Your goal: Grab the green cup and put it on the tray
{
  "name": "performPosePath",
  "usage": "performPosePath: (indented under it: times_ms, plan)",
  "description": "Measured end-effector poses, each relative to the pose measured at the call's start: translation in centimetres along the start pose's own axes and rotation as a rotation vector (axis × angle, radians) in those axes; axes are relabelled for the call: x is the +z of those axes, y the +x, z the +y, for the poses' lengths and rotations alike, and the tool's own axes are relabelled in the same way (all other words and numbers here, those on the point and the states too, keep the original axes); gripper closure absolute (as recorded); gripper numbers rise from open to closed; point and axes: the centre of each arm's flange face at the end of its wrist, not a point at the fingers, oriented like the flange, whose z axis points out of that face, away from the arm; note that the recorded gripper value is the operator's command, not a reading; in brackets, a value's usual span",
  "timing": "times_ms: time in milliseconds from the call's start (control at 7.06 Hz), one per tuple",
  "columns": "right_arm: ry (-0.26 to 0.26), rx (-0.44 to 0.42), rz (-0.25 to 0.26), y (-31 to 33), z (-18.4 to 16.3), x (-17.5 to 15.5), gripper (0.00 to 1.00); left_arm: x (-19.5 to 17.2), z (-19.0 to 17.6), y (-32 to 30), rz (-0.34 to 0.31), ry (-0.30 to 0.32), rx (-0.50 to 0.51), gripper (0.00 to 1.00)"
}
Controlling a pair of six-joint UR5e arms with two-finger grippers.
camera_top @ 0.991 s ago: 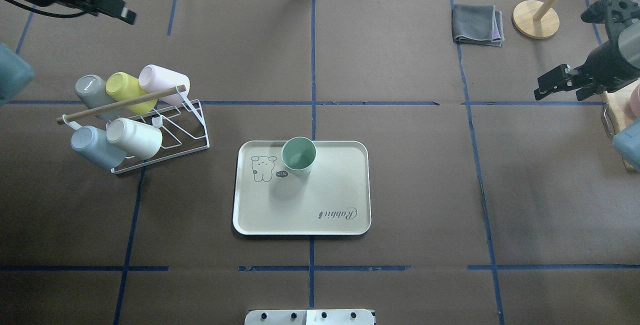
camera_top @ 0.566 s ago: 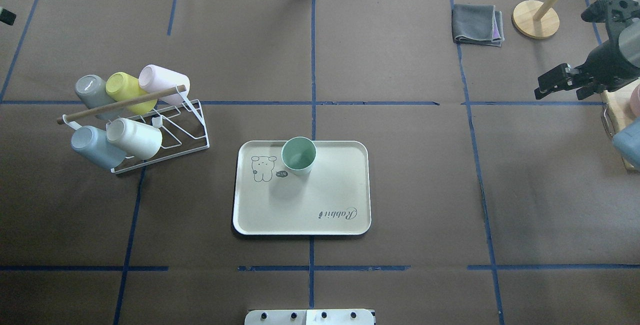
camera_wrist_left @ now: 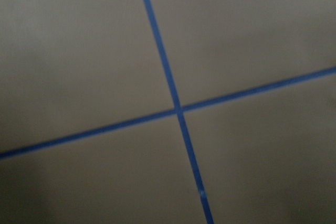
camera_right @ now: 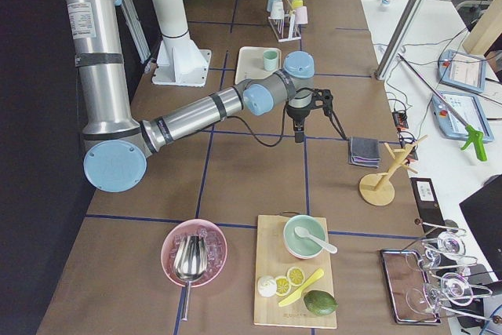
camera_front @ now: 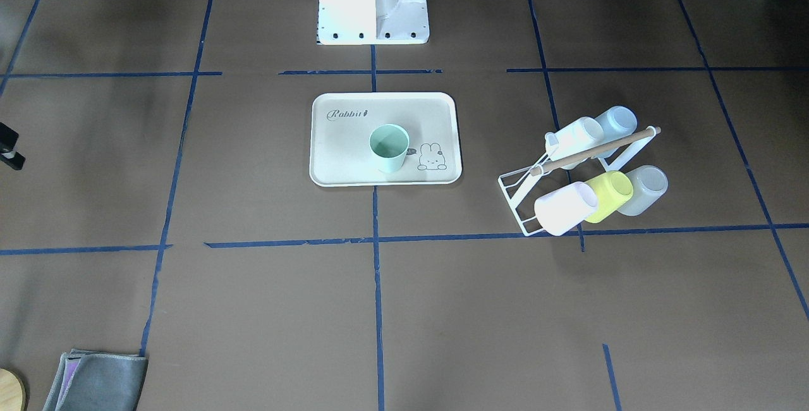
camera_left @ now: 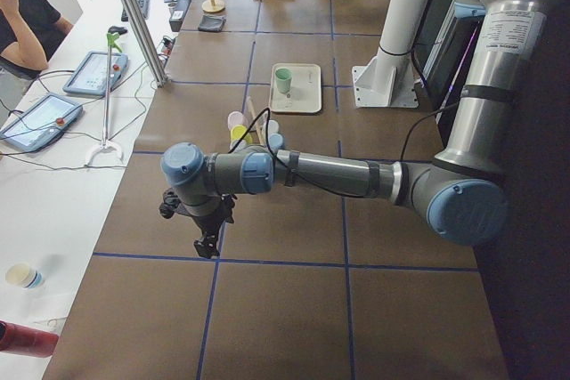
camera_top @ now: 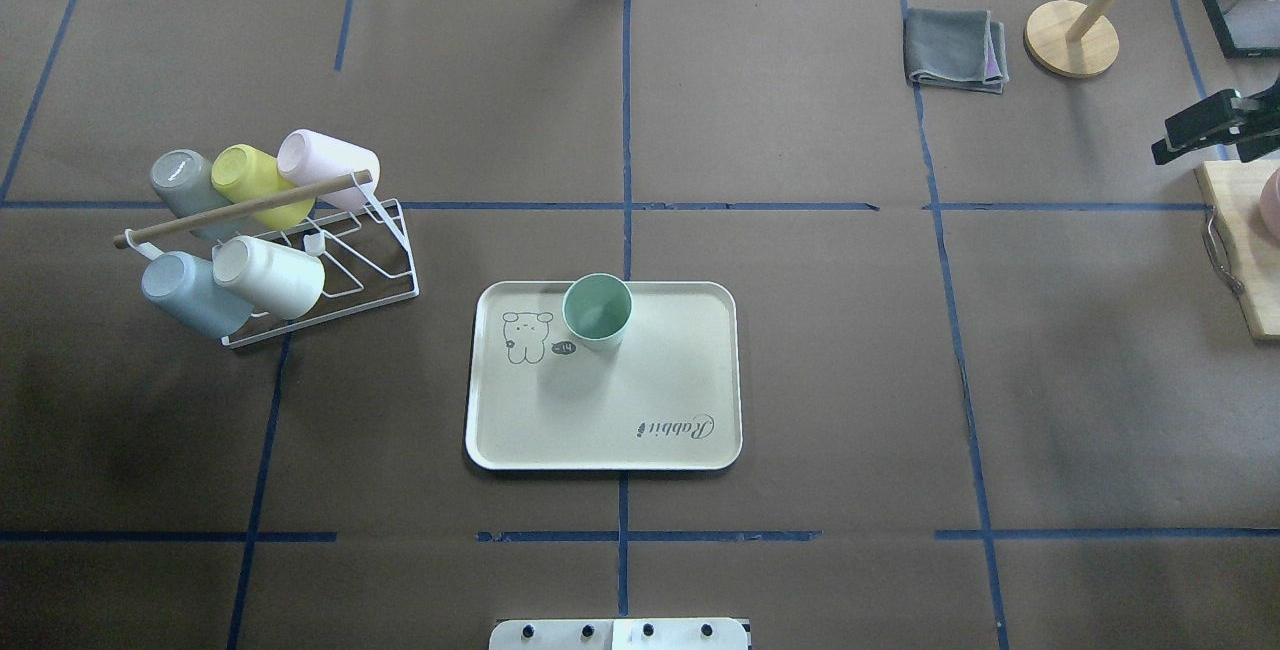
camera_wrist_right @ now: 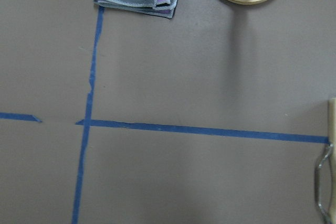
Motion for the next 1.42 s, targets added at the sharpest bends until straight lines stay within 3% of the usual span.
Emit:
performPosePath:
  times_ms: [425,849,1132,1416]
  plan:
    - [-0.036,-0.056,0.031,9.1,3.4,-1.1,0.00,0.3,3.2,-2.3,0.043,0.013,-0.069,0.00]
    - [-0.071,-0.068,0.001,17.5,8.3,-0.9,0.00,-1.0,3.3,-1.6,0.032,0.037,-0.084,0.00]
    - [-0.058,-0.045,0.007,21.6,10.5,-1.8,0.00,-1.4,3.3,-1.3,0.029,0.044,-0.079,0.00]
    - [-0.045,-0.032,0.029,22.7,10.6,-2.3,0.00,-1.1,3.6,-1.5,0.031,0.039,-0.082,0.00]
